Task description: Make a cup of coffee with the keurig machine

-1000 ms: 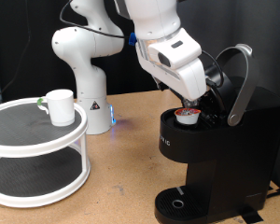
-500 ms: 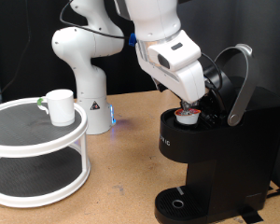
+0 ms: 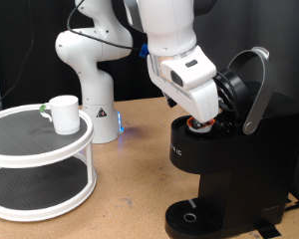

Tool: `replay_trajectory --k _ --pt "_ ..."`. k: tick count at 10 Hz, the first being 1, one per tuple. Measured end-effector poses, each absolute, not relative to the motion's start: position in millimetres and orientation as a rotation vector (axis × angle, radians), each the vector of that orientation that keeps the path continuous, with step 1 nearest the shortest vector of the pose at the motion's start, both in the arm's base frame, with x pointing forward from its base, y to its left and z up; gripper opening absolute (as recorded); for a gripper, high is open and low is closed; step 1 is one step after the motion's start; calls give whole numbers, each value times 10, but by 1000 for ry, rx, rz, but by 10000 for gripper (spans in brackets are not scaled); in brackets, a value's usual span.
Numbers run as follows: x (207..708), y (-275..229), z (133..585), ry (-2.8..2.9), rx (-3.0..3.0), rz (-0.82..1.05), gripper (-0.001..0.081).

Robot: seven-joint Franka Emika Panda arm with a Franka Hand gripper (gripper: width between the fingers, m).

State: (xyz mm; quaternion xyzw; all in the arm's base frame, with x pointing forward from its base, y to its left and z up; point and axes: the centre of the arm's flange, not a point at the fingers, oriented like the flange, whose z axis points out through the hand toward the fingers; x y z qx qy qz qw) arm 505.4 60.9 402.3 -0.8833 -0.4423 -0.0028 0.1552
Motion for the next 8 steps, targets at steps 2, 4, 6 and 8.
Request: replay_trajectory --k 2,4,6,8 --pt "5064 617 4014 -1269 -2533 -14 805" --pt "5064 621 4011 -1271 -2535 -14 805" --pt "5058 633 4002 -1299 -2541 -1 805" --pt "5033 667 3970 -1361 -2561 3 805"
